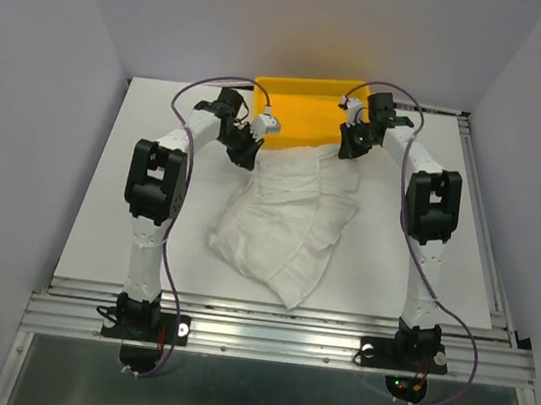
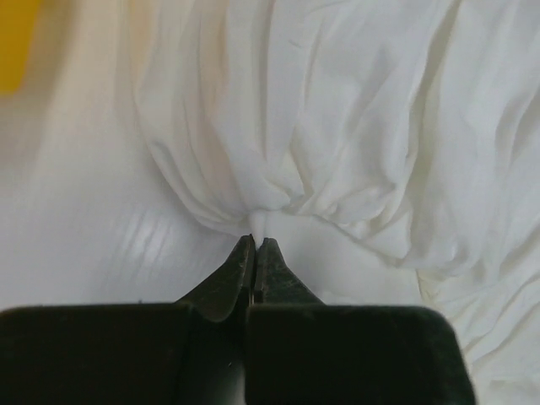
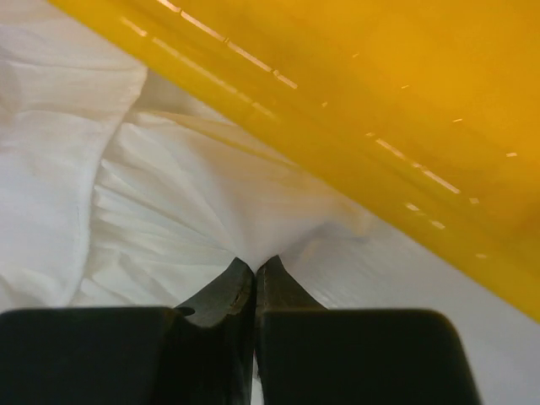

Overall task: Fold and stack the skirts
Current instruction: Fold the skirt

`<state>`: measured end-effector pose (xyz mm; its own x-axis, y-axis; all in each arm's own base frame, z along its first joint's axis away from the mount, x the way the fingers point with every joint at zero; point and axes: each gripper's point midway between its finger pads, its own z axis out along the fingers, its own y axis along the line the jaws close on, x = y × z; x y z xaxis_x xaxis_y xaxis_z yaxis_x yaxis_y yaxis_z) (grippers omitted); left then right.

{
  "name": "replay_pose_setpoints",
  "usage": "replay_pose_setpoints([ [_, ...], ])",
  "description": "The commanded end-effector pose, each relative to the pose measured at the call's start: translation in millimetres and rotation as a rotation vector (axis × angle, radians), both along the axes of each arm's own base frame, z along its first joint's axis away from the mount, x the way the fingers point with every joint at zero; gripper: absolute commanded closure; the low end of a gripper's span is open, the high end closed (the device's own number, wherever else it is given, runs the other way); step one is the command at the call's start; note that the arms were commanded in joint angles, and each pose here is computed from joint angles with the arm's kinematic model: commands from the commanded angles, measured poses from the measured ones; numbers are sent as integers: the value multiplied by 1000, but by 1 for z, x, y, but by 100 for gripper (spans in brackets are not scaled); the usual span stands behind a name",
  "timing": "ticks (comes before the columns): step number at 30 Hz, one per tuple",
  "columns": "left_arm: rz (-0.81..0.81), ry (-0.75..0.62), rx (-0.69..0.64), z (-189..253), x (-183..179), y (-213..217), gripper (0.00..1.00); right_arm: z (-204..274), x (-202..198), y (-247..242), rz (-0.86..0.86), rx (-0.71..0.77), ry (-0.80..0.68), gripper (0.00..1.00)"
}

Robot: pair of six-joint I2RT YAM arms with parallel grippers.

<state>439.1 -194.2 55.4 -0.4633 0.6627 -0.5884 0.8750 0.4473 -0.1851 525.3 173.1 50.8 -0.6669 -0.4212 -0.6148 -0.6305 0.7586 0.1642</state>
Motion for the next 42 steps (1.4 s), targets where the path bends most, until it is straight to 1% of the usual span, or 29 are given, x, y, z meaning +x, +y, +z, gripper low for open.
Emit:
replay_pose_setpoints([
  [1,71,-168,-107,58,46,-19,100,71,37,-17,-18,-24,-172,99],
  [3,78,-232,-132,80,57,-22,100,97,35,-16,-4,-15,-218,99],
  [4,76,-243,-139,82,59,-23,100,96,35,-16,-4,-16,-215,99],
  [5,75,-269,-145,91,60,-23,100,111,27,-13,17,3,-224,99],
  [7,63,-318,-156,104,61,-24,100,113,7,-10,50,27,-190,99],
  [8,49,-338,-159,113,54,-22,100,118,-3,-5,77,61,-181,99],
  [9,19,-368,-157,119,51,-21,100,139,-14,-4,90,79,-210,99],
  [10,-6,-387,-172,124,46,-23,100,127,-30,-3,101,89,-165,99],
  [11,-21,-409,-174,129,42,-22,100,130,-42,0,127,113,-157,99],
  [12,-52,-447,-178,137,30,-21,100,151,-57,0,141,131,-188,99],
  [13,-71,-460,-179,139,22,-19,100,152,-68,0,153,140,-177,99],
  [14,-89,-476,-181,142,14,-18,100,138,-87,-1,179,144,-131,99],
  [15,-110,-489,-180,146,-2,-15,100,138,-102,2,199,147,-118,99],
  [16,-152,-513,-176,147,-11,-14,100,151,-119,0,217,150,-131,99],
  [17,-175,-519,-171,146,-29,-11,100,138,-137,-3,244,145,-96,99],
  [19,-241,-560,-157,145,-48,-9,100,145,-169,-1,303,126,-109,99],
  [20,-269,-563,-150,139,-68,-6,100,128,-189,-1,326,113,-59,99],
  [22,-318,-574,-122,130,-89,-5,100,112,-217,-3,369,84,-19,99],
  [23,-341,-580,-108,125,-100,-5,100,100,-235,3,427,57,-4,99],
  [24,-401,-577,-95,112,-123,-9,100,93,-246,-2,437,6,-17,99],
  [25,-429,-566,-66,101,-135,-7,100,63,-267,-7,455,-29,33,99],
  [27,-535,-551,-33,73,-175,-9,100,43,-288,-8,505,-101,20,99],
  [28,-559,-554,6,61,-185,-6,100,21,-302,-12,514,-124,43,99],
  [32,-697,-587,101,8,-241,12,100,-10,-326,-11,571,-189,50,99],
  [35,-771,-602,168,-15,-260,23,100,-27,-329,-12,564,-211,65,99],
  [37,-775,-594,220,-24,-259,32,100,-37,-328,-11,567,-223,76,98],
  [40,-757,-556,277,-32,-255,39,100,-43,-326,-8,549,-228,89,93],
  [41,-727,-537,281,-33,-253,40,98,-47,-326,-8,536,-229,108,90],
  [42,-718,-522,285,-33,-251,39,88,-46,-322,-6,524,-226,104,89],
])
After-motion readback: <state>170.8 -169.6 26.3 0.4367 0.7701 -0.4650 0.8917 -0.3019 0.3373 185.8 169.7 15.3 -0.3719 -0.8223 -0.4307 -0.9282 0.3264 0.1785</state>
